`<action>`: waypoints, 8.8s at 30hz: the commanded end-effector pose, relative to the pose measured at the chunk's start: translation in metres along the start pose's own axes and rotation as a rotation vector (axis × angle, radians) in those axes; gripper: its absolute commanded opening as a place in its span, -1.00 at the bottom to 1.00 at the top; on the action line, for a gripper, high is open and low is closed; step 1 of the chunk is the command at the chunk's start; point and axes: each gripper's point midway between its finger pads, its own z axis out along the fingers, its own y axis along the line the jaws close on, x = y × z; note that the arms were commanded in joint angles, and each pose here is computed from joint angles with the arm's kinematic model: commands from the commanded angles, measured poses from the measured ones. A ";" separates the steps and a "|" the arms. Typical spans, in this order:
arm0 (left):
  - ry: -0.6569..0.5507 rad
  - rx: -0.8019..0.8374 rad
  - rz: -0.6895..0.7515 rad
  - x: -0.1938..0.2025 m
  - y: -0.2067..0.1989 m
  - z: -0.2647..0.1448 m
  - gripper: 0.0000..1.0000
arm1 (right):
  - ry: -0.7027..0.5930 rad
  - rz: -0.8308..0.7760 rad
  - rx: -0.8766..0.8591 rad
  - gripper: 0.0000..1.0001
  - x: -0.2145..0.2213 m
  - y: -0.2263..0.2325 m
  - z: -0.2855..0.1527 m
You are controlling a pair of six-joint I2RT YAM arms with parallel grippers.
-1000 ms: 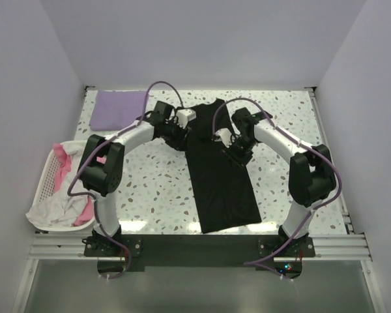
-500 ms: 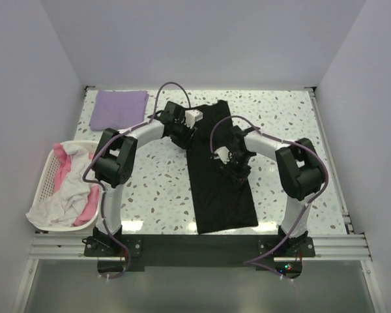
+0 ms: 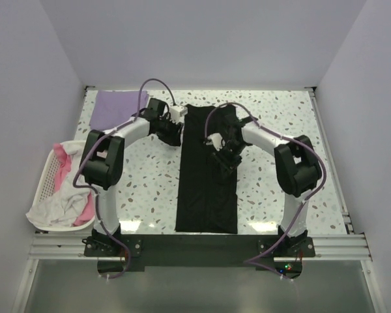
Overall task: Fold and stack the t-shirts
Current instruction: Fold the tshirt
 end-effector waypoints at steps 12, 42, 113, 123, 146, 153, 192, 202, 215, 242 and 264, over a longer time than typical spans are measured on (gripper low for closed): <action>-0.145 0.173 0.043 -0.044 -0.071 -0.016 0.04 | -0.206 0.054 0.402 -0.21 -0.087 -0.117 -0.052; -0.087 0.099 -0.115 -0.030 0.040 0.035 -0.02 | -0.283 0.114 0.592 -0.18 -0.161 -0.208 -0.017; -0.020 0.315 1.177 0.209 -0.173 -0.068 -0.33 | -0.197 -1.074 0.277 -0.23 0.062 0.030 0.045; -0.006 0.354 1.181 0.203 -0.180 -0.071 -1.00 | -0.143 -1.061 0.255 -1.00 0.066 0.031 0.045; -0.230 0.228 1.148 0.068 -0.165 -0.122 -1.00 | -0.310 -1.037 0.371 -1.00 -0.014 0.029 -0.060; -0.252 0.147 1.171 0.022 -0.120 -0.106 -1.00 | -0.342 -1.059 0.429 -1.00 -0.064 -0.008 -0.076; -0.281 -0.025 1.153 -0.068 -0.002 -0.016 -1.00 | -0.357 -1.012 0.550 -1.00 -0.169 -0.152 -0.079; -0.379 -0.161 0.978 -0.102 0.025 -0.037 -0.24 | -0.453 -0.860 0.684 0.14 -0.190 -0.155 -0.131; -0.468 0.081 0.685 -0.037 -0.044 -0.115 0.00 | -0.457 -0.699 0.433 -0.08 -0.101 -0.064 -0.123; -0.058 0.168 1.043 0.097 -0.064 -0.032 -0.18 | -0.184 -0.794 0.381 -0.45 -0.043 -0.074 0.009; -0.187 0.148 1.009 0.015 -0.084 -0.099 -1.00 | -0.282 -0.757 0.415 -1.00 -0.067 -0.035 -0.095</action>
